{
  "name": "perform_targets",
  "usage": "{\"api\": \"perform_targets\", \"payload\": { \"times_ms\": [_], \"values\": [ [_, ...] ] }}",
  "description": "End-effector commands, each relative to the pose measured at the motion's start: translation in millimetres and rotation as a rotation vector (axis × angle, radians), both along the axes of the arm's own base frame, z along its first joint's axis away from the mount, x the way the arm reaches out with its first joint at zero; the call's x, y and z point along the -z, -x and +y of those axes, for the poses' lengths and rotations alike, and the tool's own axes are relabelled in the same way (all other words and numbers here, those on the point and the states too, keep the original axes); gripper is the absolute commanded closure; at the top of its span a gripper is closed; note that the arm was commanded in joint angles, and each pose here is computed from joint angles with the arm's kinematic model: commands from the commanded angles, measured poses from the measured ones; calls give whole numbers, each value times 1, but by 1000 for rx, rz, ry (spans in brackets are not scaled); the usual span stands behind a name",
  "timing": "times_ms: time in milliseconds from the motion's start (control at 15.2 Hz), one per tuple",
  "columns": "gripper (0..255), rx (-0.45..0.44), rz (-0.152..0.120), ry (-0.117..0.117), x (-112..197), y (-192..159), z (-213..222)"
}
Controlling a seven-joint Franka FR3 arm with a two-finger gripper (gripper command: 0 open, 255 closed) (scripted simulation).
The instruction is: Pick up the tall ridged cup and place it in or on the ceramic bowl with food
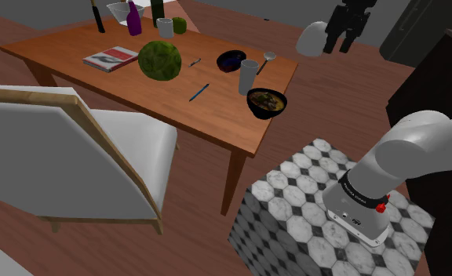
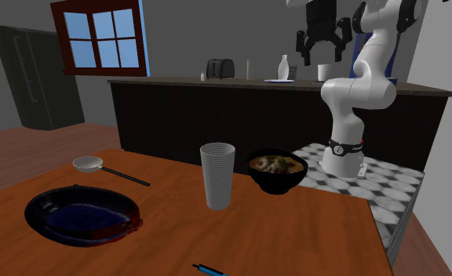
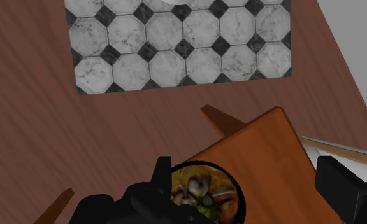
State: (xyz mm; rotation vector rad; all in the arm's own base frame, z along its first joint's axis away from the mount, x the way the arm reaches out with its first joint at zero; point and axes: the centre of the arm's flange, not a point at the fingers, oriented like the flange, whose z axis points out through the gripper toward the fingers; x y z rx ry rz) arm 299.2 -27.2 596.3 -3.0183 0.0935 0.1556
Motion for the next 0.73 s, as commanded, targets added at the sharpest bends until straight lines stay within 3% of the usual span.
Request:
{"api": "perform_targets", "payload": {
  "times_ms": [0,660],
  "values": [
    [0,0,0,0,0,0,0],
    [0,22,-19,13,63,-109,-26]
  ]
}}
